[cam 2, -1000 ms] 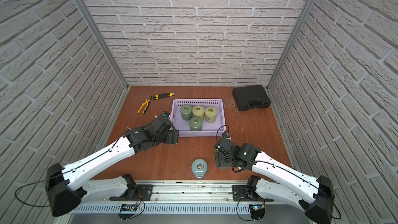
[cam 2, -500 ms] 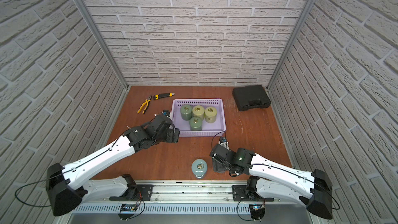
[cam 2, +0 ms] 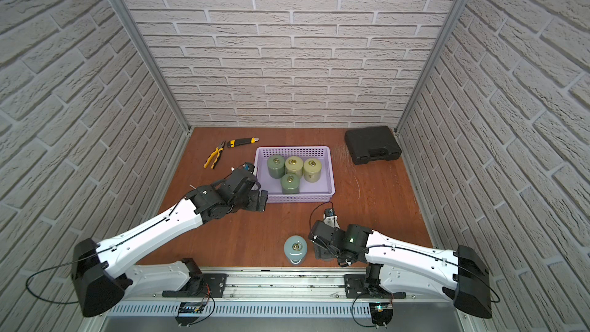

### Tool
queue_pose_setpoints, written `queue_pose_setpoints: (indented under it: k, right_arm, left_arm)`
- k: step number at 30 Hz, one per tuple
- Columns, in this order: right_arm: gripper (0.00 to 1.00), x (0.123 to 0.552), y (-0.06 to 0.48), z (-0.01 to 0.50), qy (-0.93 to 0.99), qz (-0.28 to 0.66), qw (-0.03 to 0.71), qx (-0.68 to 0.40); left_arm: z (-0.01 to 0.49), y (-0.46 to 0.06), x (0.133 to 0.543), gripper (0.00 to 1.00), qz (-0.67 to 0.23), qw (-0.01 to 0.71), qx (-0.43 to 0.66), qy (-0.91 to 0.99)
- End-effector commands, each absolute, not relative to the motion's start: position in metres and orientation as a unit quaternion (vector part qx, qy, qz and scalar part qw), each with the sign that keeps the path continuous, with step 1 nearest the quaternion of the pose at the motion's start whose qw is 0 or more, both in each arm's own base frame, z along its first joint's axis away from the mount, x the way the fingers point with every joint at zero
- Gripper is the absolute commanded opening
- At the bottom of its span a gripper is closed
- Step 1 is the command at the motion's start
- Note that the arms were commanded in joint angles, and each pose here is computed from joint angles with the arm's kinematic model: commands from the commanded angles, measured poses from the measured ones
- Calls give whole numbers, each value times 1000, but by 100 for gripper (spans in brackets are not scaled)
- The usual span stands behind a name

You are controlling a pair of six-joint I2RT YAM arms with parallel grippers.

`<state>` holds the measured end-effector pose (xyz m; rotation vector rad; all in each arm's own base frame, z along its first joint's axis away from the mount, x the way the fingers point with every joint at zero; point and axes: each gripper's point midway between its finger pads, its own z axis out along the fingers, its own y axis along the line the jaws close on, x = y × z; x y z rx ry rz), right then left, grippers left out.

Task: Take the tea canister out of the basket
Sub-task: Place the tea canister at the center of the board.

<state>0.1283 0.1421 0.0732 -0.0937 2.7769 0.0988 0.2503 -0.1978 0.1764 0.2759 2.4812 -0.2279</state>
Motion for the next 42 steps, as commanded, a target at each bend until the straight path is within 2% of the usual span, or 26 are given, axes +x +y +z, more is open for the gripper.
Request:
queue_pose_setpoints:
  k: [1,3,8,13,14,22,35,42]
  right_arm:
    - [50,136,151,78,977,49,205,-21]
    - [56,136,151,77,978,47,204,-22]
    - [80,135,148,78,978,42,201,-22]
    - [94,134,145,83,978,43,203,-21]
    - [100,133,145,84,978,44,204,-22]
    - [100,137,145,106,974,52,220,-28]
    - [100,161,137,158,953,35,296,-47]
    - [100,172,134,168,955,28,288,-68]
  left_arm:
    - [185,-201,255,98,-93,320,107,937]
    - [185,-202,256,98,-94,320,107,937]
    - [185,-204,256,98,-98,319,108,937]
    - [185,-206,258,98,-99,320,109,936]
    - [184,-206,258,98,-100,320,110,936]
    - [184,-219,261,98,-108,313,136,934]
    - [189,-241,280,98,-106,302,152,935]
    - [186,-254,293,98,-102,292,138,941]
